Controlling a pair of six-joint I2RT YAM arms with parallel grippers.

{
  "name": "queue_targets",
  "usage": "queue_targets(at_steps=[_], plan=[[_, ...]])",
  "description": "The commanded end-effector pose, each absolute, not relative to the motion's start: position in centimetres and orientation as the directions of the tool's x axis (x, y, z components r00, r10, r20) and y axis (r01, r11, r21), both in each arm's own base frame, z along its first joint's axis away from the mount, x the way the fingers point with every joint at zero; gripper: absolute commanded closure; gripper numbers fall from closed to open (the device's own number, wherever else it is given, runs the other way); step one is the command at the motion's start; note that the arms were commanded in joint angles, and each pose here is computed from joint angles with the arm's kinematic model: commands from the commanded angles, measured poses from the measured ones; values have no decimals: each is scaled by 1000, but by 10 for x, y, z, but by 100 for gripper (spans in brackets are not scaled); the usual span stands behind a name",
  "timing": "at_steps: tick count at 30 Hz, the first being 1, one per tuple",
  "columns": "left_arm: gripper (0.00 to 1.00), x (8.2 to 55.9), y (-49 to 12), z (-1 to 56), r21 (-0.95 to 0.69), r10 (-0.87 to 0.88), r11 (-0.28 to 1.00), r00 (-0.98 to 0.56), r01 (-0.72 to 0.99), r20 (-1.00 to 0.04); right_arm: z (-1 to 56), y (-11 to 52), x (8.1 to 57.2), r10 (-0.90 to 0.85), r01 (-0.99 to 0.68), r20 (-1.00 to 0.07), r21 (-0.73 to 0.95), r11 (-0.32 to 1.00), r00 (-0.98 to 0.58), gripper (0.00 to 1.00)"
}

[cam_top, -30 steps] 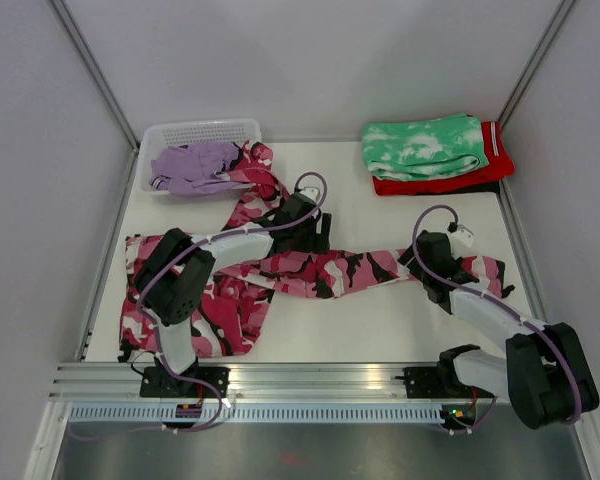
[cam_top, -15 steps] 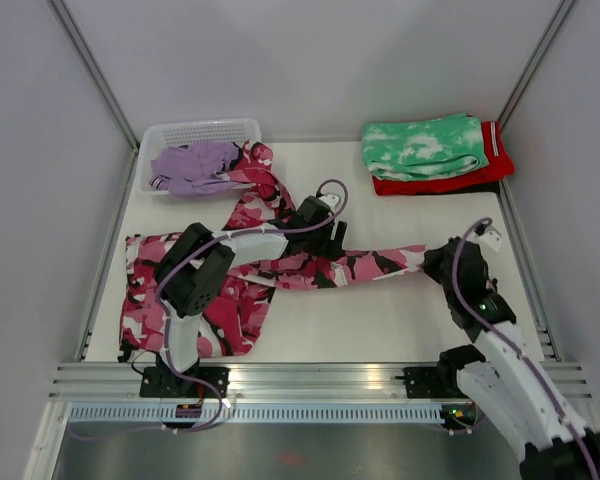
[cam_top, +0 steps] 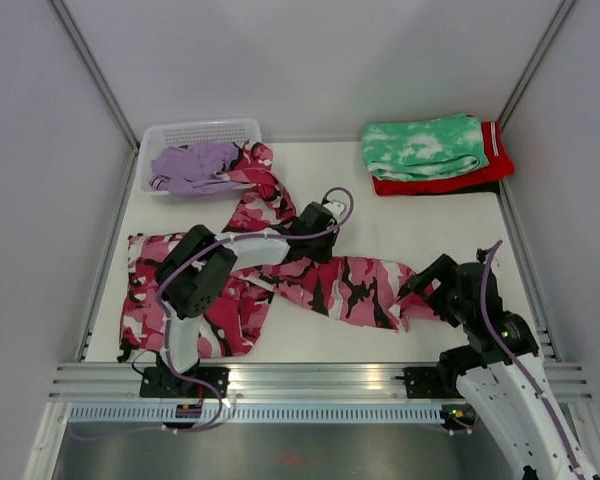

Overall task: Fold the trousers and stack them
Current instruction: Flatten the trousers out

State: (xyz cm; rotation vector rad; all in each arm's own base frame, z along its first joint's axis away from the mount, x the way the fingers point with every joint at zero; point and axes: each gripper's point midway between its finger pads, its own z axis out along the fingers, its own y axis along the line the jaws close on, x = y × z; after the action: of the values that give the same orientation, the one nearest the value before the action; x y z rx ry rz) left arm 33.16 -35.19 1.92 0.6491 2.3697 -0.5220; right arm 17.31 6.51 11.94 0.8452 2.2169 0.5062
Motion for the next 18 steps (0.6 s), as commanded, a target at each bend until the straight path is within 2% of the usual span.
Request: queue_targets(at_steps=[1, 3, 7, 12, 17, 18], plan=[[98, 340, -323, 18, -72, 310, 884, -692, 463, -652, 182, 47, 216, 603, 370, -644, 476, 798, -471, 2], [98, 351, -311, 30, -45, 274, 914, -695, 403, -665, 180, 44, 241, 555, 390, -667, 400, 829, -496, 2], [98, 395, -264, 64, -83, 82, 977, -705, 197, -704, 190, 37, 289, 446, 369, -757, 288, 883, -477, 2], [98, 429, -213, 95, -131, -48, 989, -674, 73, -737, 130, 25, 306, 410, 436, -707, 159, 886, -575, 2], [97, 407, -247, 132, -214, 53, 918, -639, 333, -767, 94, 12, 280, 485, 532, -656, 148, 834, -579, 2], [93, 390, -262, 127, -213, 107, 889, -636, 405, -764, 80, 8, 270, 510, 554, -629, 148, 819, -586, 2]])
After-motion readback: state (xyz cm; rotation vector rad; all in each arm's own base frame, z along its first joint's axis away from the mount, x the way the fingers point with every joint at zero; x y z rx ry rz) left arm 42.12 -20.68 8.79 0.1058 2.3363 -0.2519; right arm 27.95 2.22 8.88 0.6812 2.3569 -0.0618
